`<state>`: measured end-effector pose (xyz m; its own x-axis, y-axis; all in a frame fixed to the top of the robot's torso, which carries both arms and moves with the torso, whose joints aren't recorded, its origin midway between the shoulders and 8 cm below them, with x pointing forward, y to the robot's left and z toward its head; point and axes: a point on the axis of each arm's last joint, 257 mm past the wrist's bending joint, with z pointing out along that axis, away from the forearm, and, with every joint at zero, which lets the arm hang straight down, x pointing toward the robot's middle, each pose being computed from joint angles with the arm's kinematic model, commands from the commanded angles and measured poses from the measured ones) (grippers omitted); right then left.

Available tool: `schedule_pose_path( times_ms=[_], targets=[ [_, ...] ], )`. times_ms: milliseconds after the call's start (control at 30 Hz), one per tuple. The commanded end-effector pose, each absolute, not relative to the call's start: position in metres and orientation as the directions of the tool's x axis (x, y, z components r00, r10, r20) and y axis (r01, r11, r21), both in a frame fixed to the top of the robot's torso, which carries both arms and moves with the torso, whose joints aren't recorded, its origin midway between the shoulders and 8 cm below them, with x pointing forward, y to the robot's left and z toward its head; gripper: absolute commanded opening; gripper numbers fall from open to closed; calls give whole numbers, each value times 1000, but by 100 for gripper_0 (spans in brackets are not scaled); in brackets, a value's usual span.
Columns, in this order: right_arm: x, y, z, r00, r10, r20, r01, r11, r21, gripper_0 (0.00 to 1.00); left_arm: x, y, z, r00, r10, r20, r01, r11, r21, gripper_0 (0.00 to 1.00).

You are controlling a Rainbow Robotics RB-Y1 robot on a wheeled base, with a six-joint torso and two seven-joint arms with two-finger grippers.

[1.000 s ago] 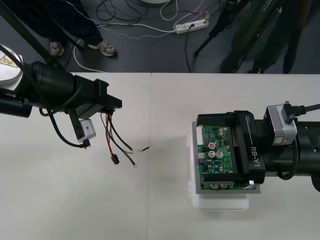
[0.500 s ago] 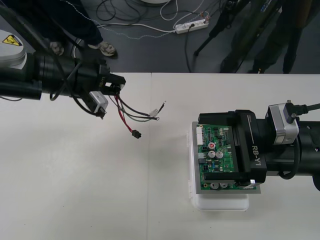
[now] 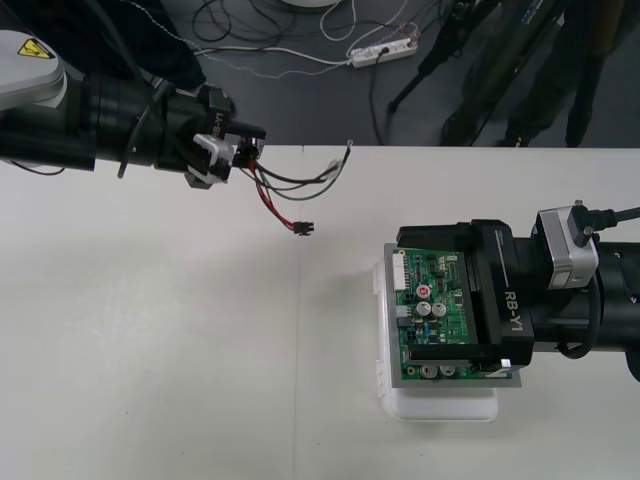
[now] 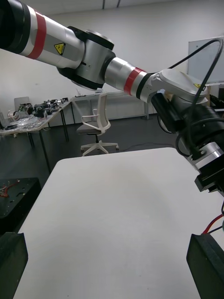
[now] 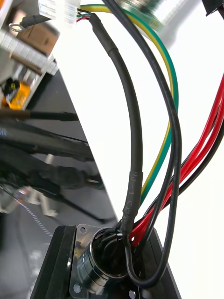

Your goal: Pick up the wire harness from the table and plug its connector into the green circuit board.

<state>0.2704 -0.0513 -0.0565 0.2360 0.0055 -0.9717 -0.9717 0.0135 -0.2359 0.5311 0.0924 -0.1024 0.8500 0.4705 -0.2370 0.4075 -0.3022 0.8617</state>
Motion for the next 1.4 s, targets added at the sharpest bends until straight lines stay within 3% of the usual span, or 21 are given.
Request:
schedule_pose_path(
  times_ms=[33, 633, 1400],
  targets=[
    [268, -58, -50, 229, -1, -973, -973, 29, -229, 100, 519, 74, -82, 805, 439, -399, 526, -217, 823, 0],
    [269, -59, -51, 200, -9, -980, -979, 34, -200, 100, 452, 70, -100, 585, 354, -730, 803, -127, 582, 0],
    [254, -58, -51, 173, 4, -985, -985, -25, -173, 100, 342, 45, -130, 293, 144, -945, 951, -148, 272, 0]
  ],
)
